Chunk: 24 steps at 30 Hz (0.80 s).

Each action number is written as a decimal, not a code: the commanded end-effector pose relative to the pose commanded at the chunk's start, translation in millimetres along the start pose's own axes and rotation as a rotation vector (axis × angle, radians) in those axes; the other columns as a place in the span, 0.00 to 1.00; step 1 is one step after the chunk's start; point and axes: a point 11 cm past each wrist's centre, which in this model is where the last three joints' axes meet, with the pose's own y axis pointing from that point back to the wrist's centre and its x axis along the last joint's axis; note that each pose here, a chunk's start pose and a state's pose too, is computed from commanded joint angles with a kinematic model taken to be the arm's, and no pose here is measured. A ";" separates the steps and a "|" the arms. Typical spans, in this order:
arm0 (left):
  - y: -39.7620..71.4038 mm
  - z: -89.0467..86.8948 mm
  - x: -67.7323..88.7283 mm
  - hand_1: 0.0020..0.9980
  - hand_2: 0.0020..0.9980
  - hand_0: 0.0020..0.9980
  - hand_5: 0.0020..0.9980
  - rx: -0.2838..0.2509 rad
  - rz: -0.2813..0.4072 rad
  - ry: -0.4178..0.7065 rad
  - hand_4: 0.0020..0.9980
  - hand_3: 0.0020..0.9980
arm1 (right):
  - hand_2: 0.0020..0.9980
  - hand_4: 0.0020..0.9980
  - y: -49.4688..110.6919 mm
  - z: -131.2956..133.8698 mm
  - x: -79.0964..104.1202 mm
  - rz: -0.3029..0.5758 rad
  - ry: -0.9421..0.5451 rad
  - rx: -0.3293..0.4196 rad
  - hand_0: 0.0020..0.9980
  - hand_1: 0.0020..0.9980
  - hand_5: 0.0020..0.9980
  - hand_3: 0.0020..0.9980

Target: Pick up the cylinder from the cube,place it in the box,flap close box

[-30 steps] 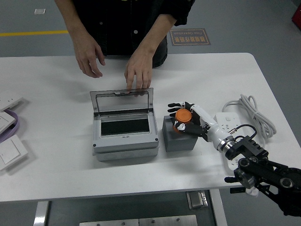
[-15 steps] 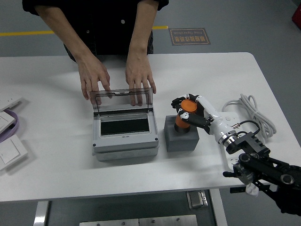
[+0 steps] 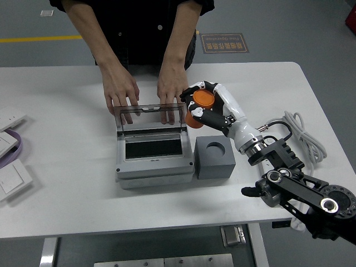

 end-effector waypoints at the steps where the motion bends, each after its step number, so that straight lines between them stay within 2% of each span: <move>1: 0.0 0.3 0.1 0.51 0.56 0.60 0.20 0.000 0.000 -0.001 0.72 0.62 | 0.43 0.05 -1.1 -2.0 -3.7 -0.013 0.007 0.003 0.42 0.40 0.00 0.28; 5: 0.1 1.4 1.6 0.51 0.56 0.60 0.20 -0.002 0.003 -0.002 0.72 0.62 | 0.43 0.05 -5.1 -5.4 -16.8 -0.066 0.042 0.002 0.42 0.40 0.00 0.28; 6: 0.1 1.6 2.1 0.51 0.56 0.60 0.20 -0.002 0.004 -0.003 0.72 0.62 | 0.41 0.00 -6.1 -5.0 -19.5 -0.079 0.053 -0.003 0.18 0.27 0.00 0.27; 11: 0.2 1.9 4.9 0.51 0.56 0.60 0.20 -0.002 0.009 -0.006 0.72 0.62 | 0.41 0.00 -12.4 2.2 -33.7 -0.153 0.138 -0.044 0.18 0.27 0.00 0.27; 12: 0.3 1.9 5.3 0.51 0.56 0.60 0.20 -0.002 0.010 -0.007 0.72 0.62 | 0.41 0.00 -13.8 3.6 -35.8 -0.163 0.157 -0.052 0.11 0.23 0.00 0.27; 17: 0.3 1.6 7.1 0.51 0.56 0.60 0.20 -0.001 0.013 -0.007 0.72 0.62 | 0.41 0.00 -24.2 8.1 -48.8 -0.220 0.276 -0.092 0.11 0.23 0.00 0.27; 18: 0.3 1.2 7.4 0.51 0.56 0.60 0.20 0.000 0.014 -0.006 0.72 0.62 | 0.41 0.00 -26.3 8.6 -52.0 -0.236 0.305 -0.100 0.06 0.21 0.00 0.28; 24: 0.2 -0.5 7.3 0.51 0.56 0.60 0.20 0.004 0.013 -0.003 0.72 0.62 | 0.42 0.00 -35.8 13.2 -69.9 -0.312 0.479 -0.143 0.05 0.20 0.00 0.28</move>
